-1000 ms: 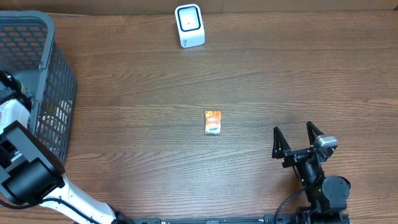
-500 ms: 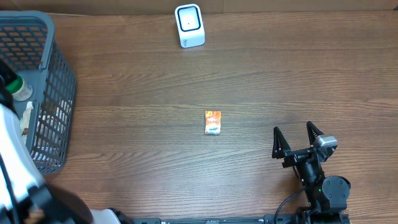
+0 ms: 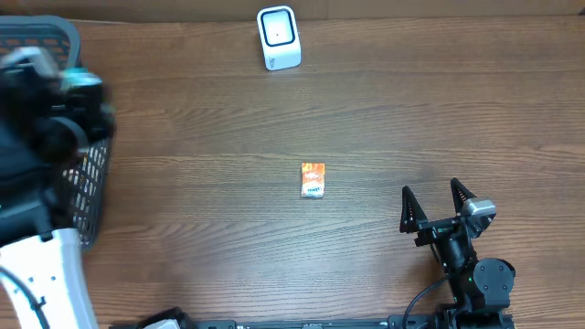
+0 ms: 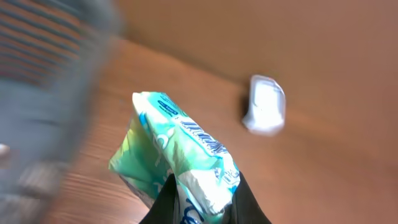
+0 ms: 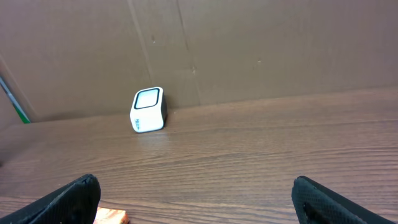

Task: Scan the item barcode
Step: 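Carry the teal tissue pack past the scanner and set it beside the orange pack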

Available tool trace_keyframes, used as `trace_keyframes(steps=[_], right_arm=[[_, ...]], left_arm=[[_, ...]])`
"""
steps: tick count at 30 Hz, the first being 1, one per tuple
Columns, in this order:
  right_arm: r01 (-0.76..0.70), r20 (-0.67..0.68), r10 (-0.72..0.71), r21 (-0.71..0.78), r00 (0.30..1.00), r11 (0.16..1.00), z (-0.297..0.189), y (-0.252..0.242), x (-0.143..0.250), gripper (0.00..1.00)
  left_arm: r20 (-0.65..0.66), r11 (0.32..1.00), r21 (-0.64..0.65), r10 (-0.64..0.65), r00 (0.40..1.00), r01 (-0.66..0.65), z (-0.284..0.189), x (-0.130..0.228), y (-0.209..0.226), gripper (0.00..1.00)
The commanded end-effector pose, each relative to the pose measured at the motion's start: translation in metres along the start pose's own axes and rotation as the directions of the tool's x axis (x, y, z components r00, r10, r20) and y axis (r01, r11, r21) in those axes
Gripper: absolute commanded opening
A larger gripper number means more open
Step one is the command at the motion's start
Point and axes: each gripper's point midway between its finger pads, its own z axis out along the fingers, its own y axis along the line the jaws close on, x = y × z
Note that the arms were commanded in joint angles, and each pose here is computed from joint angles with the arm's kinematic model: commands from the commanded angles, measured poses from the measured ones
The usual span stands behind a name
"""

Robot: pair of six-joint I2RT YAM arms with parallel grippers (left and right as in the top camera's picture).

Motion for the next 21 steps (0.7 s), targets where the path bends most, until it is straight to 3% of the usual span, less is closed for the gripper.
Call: trace_keyframes(steps=[1, 5, 9, 14, 21], right_arm=[[0.005, 0.008, -0.005, 0.005, 1.000, 1.000, 0.000, -0.002, 0.001, 1.00], [0.005, 0.008, -0.005, 0.005, 1.000, 1.000, 0.000, -0.002, 0.001, 1.00], [0.005, 0.008, -0.005, 0.006, 1.000, 1.000, 0.000, -0.002, 0.001, 1.00], [0.005, 0.008, -0.005, 0.006, 1.000, 1.000, 0.000, -0.002, 0.001, 1.00], [0.005, 0.008, -0.005, 0.005, 1.000, 1.000, 0.000, -0.002, 0.001, 1.00]], left_arm=[[-0.081, 0.991, 0.064, 0.123, 0.989, -0.118, 0.012, 0.026, -0.041, 0.04], [-0.186, 0.962, 0.047, 0.274, 0.944, -0.270, 0.034, 0.065, -0.073, 0.04], [-0.294, 0.894, 0.098, 0.445, 0.846, -0.437, 0.063, 0.111, -0.106, 0.04], [-0.449, 0.803, 0.200, 0.585, 0.676, -0.562, 0.106, 0.182, -0.128, 0.04], [-0.591, 0.700, 0.310, 0.672, 0.446, -0.644, 0.154, 0.262, -0.123, 0.04]])
